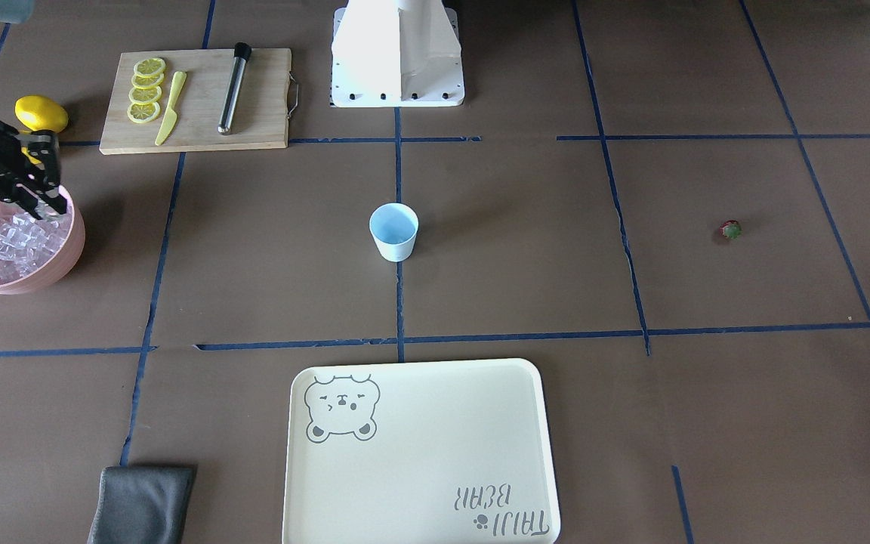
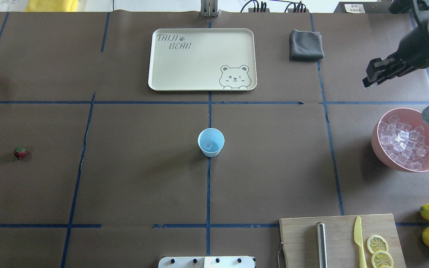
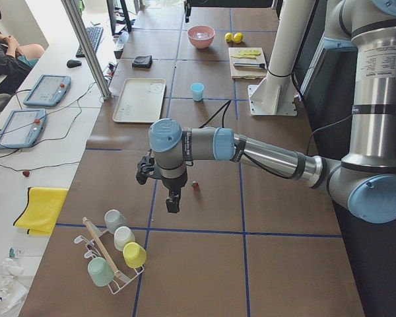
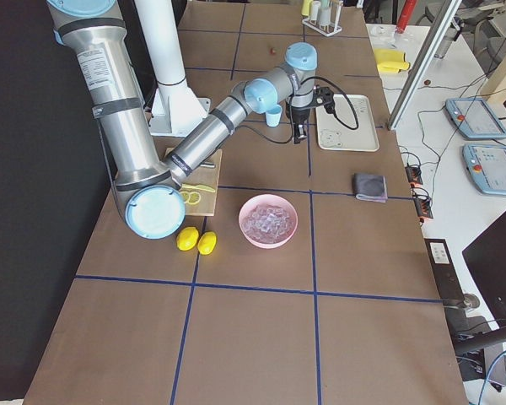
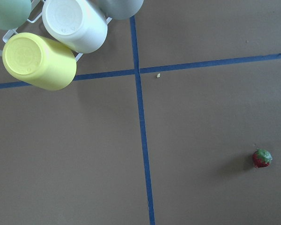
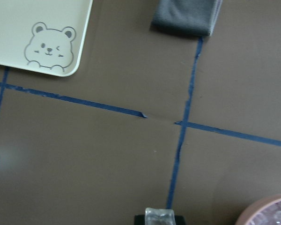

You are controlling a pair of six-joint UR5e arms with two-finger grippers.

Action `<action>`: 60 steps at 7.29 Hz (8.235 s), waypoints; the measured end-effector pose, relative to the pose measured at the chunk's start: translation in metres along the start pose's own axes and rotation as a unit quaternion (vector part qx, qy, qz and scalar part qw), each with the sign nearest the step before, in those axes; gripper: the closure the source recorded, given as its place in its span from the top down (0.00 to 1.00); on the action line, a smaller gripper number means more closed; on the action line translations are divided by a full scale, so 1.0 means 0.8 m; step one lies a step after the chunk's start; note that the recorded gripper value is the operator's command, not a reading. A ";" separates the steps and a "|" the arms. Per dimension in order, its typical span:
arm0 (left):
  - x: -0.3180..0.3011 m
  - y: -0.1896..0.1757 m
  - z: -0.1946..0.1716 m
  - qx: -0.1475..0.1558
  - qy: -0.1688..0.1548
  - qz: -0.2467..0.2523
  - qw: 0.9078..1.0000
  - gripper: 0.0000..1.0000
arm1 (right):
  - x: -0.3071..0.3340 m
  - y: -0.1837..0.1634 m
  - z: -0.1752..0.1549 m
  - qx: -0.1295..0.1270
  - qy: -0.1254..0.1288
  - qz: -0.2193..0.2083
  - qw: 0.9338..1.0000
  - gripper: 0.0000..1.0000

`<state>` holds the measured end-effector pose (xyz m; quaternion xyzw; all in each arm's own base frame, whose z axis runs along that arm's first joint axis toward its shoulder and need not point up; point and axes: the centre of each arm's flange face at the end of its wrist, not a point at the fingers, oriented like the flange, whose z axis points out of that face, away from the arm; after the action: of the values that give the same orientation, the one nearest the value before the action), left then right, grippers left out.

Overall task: Put ice and strawberries in cup
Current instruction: 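Carry the ice cube with the right gripper over the cup, then open the right gripper to release the ice cube into the cup, then move the right gripper back over the pink bowl, then lower the right gripper into the bowl and grasp a third ice cube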

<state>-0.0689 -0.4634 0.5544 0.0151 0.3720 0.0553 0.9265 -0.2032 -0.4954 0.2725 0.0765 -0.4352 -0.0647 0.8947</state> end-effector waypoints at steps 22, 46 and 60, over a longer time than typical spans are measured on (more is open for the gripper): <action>0.025 -0.006 0.016 -0.012 0.014 0.018 1.000 1.00 | -0.404 0.008 0.191 0.019 0.060 0.036 0.997 1.00; 0.042 -0.011 0.036 -0.028 0.016 0.032 0.999 1.00 | 0.256 0.118 0.188 -0.083 0.064 -0.149 0.983 0.90; 0.048 -0.012 0.037 -0.029 0.019 0.036 0.999 1.00 | 0.277 0.081 0.100 -0.013 0.073 -0.120 0.990 0.00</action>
<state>-0.0198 -0.4683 0.5490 0.0002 0.3873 0.0999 0.9165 -0.1274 -0.4787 0.5046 0.1214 -0.3556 -0.1717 0.9107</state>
